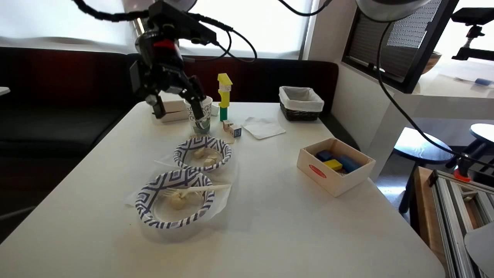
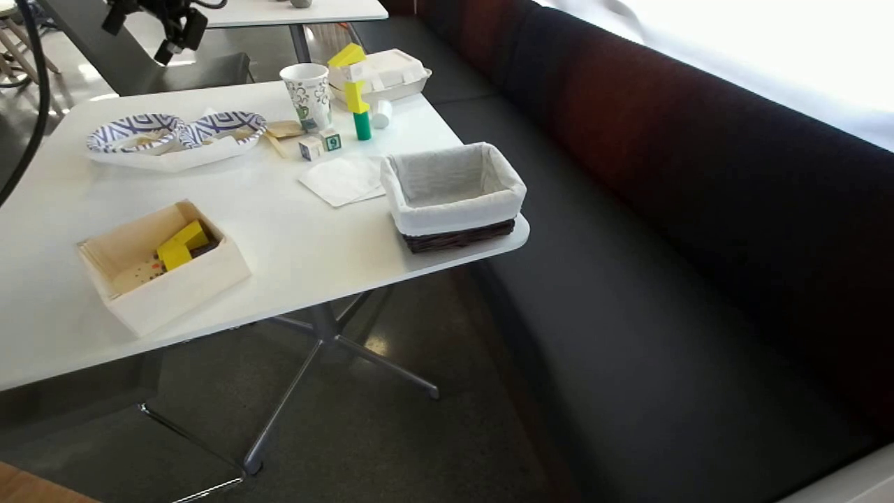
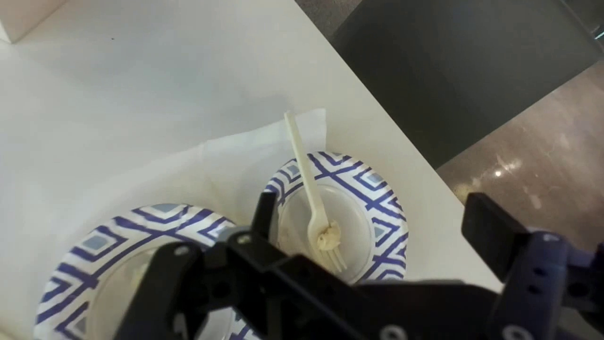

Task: Use the fork to place one white object from the right bowl to the bowl on the left.

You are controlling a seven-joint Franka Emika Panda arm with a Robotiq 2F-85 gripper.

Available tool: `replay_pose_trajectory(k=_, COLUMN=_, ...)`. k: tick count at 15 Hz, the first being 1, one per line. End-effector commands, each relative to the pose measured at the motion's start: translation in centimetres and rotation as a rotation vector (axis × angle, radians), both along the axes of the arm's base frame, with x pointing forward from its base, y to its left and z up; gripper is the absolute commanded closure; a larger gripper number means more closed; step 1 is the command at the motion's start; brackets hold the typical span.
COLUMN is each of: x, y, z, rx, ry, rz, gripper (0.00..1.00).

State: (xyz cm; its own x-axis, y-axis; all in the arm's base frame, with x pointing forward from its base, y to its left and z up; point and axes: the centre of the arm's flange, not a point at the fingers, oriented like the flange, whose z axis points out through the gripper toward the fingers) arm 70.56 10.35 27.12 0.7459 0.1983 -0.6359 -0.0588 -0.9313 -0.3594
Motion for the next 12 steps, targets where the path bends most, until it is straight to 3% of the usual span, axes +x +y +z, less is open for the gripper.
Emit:
replay_pose_trajectory(k=1, x=-1.5, y=-3.0, z=3.8, rx=-0.033, ry=-0.043, rz=-0.023, gripper=0.00)
replay_pose_trajectory(k=3, x=-1.6, y=-4.3, z=5.2, rx=-0.036, ry=-0.078, rz=-0.027, gripper=0.00)
replay_pose_trajectory(k=4, x=0.6, y=-3.7, z=4.7, rx=-0.018, ry=-0.068, rz=-0.044, gripper=0.00)
replay_pose_trajectory(k=12, x=0.6, y=-4.2, z=5.5, rx=-0.023, ry=-0.077, rz=-0.045, gripper=0.00)
